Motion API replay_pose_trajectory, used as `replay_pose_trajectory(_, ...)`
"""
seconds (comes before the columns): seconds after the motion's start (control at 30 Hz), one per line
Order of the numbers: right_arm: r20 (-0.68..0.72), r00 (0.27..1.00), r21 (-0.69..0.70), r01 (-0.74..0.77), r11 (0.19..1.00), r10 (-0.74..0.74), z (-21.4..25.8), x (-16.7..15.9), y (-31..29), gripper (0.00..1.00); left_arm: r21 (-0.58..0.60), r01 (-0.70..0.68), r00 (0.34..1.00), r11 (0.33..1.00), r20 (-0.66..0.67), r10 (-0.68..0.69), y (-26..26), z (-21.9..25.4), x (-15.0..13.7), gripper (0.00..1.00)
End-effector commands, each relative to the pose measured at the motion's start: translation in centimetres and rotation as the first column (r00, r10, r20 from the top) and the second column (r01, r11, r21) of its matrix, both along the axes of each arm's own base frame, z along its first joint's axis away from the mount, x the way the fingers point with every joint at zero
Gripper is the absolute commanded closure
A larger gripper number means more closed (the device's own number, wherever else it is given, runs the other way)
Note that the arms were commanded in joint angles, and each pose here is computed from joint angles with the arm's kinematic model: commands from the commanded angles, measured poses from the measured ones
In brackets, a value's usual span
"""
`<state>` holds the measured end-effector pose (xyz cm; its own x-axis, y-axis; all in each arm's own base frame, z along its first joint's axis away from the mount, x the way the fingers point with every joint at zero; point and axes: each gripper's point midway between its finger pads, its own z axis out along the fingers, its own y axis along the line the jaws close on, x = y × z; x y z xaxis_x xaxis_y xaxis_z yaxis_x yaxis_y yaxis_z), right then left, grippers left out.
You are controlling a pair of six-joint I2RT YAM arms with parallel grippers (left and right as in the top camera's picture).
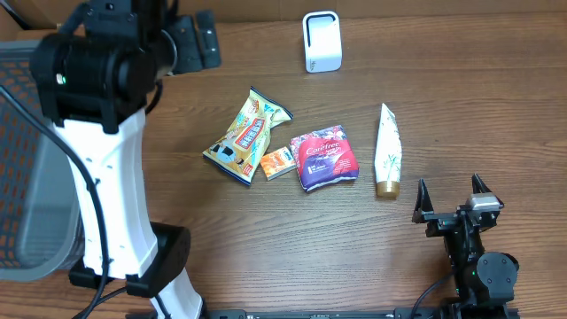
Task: Scan the item barcode
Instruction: 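Open the left gripper and retract the left arm upward, then move the right gripper down over the Pantene tube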
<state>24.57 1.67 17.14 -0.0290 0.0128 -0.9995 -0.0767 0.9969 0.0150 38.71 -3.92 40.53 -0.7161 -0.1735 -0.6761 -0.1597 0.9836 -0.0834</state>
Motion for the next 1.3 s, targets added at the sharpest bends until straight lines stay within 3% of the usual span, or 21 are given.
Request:
replay_pose_trajectory(0.0,0.004,1.000,-0.005,0.012,1.000,-0.012,-0.2,0.0,-0.2,0.00,-0.008,0.029,0.999,1.000,-0.035,-0.029,-0.2,-0.8,-0.3,0.00)
replay_pose_trajectory(0.23,0.015,0.999,-0.005,0.032,0.999,-0.032,0.1,0.1,-0.6,0.00,0.004,0.029,0.991,1.000,-0.128,-0.028,-0.3,-3.4,-0.1,0.00)
replay_pose_trajectory(0.33,0.100,0.994,0.009,0.053,0.999,-0.054,2.2,0.0,-0.9,0.00,0.008,0.029,0.987,1.000,-0.156,-0.028,-0.3,-4.2,-0.1,0.00)
replay_pose_trajectory(0.37,0.154,0.988,0.033,-0.020,0.999,0.015,3.6,-0.2,0.3,0.00,0.009,0.030,0.985,1.000,-0.169,-0.028,-0.3,-4.6,-0.1,0.00)
replay_pose_trajectory(0.5,0.242,0.968,0.038,-0.077,0.996,0.066,5.8,-0.7,1.1,0.00,0.011,0.030,0.983,0.999,-0.183,-0.027,-0.3,-5.0,-0.1,0.00)
replay_pose_trajectory(0.53,0.312,0.933,0.037,-0.200,0.979,0.179,7.5,-1.6,3.1,0.00,0.011,0.030,0.983,1.000,-0.184,-0.027,-0.3,-5.1,-0.1,0.00)
replay_pose_trajectory(0.6,0.366,0.885,-0.012,-0.307,0.952,0.290,8.9,-2.7,4.9,0.00,0.008,0.026,0.983,1.000,-0.184,-0.024,-0.3,-5.1,-0.1,0.00)
replay_pose_trajectory(0.77,0.417,0.852,-0.063,-0.319,0.946,0.316,11.9,-3.8,5.3,0.00,0.005,0.021,0.982,1.000,-0.185,-0.019,-0.3,-5.1,0.0,0.00)
replay_pose_trajectory(0.93,0.264,0.910,-0.092,-0.307,0.947,0.320,14.6,-2.9,5.3,0.00,0.005,0.021,0.982,1.000,-0.185,-0.019,-0.3,-5.1,0.0,0.00)
replay_pose_trajectory(1.07,0.000,0.946,-0.090,-0.323,0.942,0.324,15.3,0.3,5.5,0.00,0.006,0.020,0.982,1.000,-0.185,-0.019,-0.3,-5.1,0.0,0.00)
replay_pose_trajectory(1.17,-0.229,0.918,-0.026,-0.339,0.940,0.324,14.5,3.6,5.6,0.00,0.006,0.021,0.982,1.000,-0.185,-0.019,-0.3,-5.1,0.0,0.00)
replay_pose_trajectory(1.27,-0.436,0.830,0.058,-0.360,0.931,0.348,12.9,6.8,6.2,0.00,0.006,0.021,0.982,1.000,-0.185,-0.019,-0.3,-5.1,0.0,0.00)
